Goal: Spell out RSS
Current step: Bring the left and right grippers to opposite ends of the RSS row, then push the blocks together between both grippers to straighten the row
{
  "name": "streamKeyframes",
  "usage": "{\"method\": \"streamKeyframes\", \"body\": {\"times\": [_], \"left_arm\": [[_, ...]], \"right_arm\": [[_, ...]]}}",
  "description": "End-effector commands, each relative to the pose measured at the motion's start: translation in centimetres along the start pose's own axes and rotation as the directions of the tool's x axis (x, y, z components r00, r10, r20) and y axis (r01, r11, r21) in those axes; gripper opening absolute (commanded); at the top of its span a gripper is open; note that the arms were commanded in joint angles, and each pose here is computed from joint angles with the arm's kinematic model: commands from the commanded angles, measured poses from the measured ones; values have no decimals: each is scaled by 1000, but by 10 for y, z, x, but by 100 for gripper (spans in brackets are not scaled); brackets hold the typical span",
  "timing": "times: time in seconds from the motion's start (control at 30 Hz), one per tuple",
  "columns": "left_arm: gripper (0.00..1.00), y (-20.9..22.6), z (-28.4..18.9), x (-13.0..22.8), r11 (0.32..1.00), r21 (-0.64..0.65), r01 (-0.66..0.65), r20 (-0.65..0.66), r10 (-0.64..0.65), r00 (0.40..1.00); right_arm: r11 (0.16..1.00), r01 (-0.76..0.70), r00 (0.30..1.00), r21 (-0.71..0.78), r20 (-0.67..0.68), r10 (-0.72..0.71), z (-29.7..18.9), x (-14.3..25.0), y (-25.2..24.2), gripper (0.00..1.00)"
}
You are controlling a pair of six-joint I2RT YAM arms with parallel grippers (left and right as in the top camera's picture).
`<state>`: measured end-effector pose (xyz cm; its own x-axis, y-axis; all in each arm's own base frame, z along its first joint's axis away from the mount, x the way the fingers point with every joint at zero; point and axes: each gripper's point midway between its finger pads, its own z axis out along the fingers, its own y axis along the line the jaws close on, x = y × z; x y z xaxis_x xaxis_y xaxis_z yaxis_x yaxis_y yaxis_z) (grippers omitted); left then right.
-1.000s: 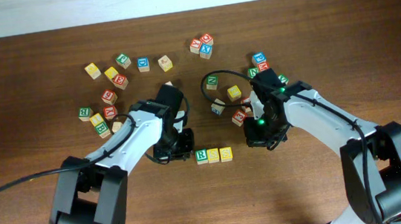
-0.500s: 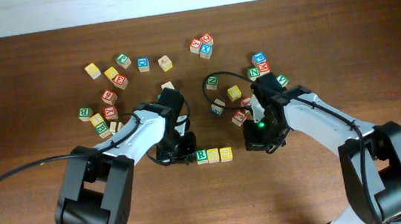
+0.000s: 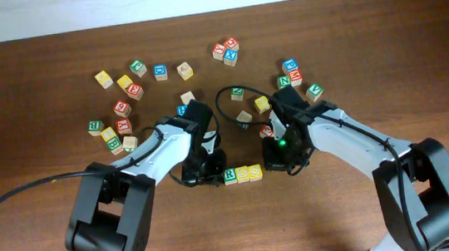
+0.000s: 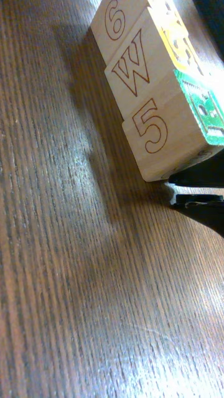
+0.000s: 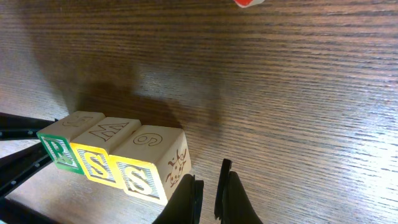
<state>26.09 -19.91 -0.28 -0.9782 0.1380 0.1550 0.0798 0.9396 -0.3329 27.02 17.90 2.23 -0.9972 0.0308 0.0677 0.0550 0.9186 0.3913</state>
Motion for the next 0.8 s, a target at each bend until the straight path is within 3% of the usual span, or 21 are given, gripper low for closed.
{"method": "streamKeyframes", "body": {"times": [0.0,0.17,0.77], "left_arm": [[0,4,10,5,1000,-7,-5,-32,5,999],[0,6,12,5,1000,-15,-4,-31,4,1000],[0,7,12,1,999,-25,-39,-16,39,999]], "right_arm": [[1000,-5,1000,3,-11,5,3,4,0,4],[997,-68,998,21,-18,68,7,9,-7,4],[999,6,1000,-34,9,-5,22,11,18,4]]}}
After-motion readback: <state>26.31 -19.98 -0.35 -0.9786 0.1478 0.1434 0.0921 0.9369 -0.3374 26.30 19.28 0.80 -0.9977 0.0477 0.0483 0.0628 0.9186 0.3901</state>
